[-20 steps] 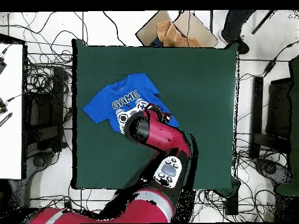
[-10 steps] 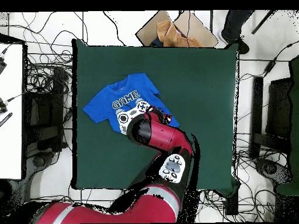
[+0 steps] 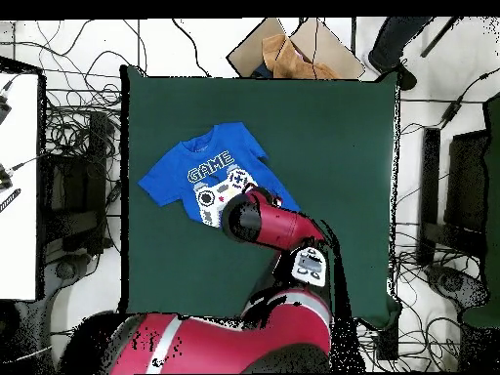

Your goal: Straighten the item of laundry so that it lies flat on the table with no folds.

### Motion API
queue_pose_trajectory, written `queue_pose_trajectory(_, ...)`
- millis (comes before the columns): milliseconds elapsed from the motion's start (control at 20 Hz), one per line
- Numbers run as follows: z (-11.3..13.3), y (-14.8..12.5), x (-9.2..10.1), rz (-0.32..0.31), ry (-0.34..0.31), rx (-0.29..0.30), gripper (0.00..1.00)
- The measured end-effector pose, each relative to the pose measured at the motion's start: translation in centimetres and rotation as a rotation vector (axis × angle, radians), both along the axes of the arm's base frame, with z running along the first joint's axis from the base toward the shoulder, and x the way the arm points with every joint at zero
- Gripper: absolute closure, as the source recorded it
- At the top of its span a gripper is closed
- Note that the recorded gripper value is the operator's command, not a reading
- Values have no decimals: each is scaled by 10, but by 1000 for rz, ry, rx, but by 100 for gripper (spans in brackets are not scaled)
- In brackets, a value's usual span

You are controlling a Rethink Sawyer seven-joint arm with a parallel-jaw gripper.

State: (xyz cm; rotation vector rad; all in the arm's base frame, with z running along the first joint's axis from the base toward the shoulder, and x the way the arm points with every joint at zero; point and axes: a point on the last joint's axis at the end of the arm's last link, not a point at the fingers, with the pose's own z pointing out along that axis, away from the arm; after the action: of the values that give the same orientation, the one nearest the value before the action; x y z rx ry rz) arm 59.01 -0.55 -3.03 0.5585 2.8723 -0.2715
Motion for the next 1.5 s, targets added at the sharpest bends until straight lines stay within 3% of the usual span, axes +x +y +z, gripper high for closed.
queue_pose_trajectory(250,-29,-2,-17,45,24,7,0)
queue_pose_trajectory(300,-26,-1,-14,67,5,-1,100)
queue_pose_trajectory(1050,-26,-9,-17,125,6,-17,100)
queue_pose_trajectory(1400,-10,-70,-31,148,15,-44,100)
queue_pose_trajectory(1500,-5,-107,-42,151,30,-54,100)
